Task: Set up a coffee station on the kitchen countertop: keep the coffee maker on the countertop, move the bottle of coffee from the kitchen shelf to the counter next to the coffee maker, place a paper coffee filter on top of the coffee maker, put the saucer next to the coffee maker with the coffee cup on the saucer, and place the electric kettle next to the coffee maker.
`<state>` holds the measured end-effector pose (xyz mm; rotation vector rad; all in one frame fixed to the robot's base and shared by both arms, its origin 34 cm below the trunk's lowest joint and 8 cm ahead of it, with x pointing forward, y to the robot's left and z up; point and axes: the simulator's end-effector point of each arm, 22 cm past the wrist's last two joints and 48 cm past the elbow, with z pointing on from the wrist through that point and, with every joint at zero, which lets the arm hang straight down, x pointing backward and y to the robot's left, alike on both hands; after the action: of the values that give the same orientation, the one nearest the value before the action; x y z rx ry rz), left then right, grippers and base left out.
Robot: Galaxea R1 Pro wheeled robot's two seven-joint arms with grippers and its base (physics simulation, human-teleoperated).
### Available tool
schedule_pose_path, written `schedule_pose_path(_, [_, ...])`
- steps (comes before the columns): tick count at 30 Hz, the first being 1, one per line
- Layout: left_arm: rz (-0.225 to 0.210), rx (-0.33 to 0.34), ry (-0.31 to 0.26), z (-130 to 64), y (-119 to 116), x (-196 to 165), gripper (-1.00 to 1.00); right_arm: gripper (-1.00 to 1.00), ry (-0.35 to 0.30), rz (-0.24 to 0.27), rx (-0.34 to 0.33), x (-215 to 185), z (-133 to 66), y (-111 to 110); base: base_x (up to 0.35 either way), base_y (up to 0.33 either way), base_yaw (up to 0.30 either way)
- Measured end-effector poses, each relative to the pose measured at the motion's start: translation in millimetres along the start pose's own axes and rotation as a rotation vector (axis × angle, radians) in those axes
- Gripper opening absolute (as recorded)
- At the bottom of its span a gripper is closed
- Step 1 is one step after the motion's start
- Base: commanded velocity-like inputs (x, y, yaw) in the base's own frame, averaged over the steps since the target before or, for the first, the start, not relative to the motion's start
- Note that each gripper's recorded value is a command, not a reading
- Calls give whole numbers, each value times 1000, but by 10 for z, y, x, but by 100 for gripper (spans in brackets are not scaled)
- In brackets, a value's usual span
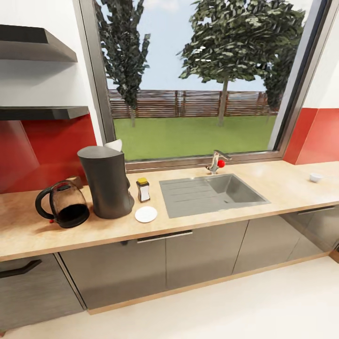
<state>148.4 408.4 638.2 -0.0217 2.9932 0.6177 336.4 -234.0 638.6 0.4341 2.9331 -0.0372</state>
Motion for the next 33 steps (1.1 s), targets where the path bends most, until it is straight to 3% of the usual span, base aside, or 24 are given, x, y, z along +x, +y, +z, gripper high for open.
schedule_pose_path(7, [-7, -4, -18, 5, 26, -36, 100, 100, -24, 8, -1, -64, -1, -6, 0, 0, -97])
schedule_pose_path(18, [-14, -2, -36, 1, 16, -70, 100, 100, -26, 10, 25, -107, 13, -217, 0, 0, -288])
schedule_pose_path(33, [-12, -2, -35, 0, 14, -59, 100, 100, -24, 8, 27, -103, 14, -227, 0, 0, -278])
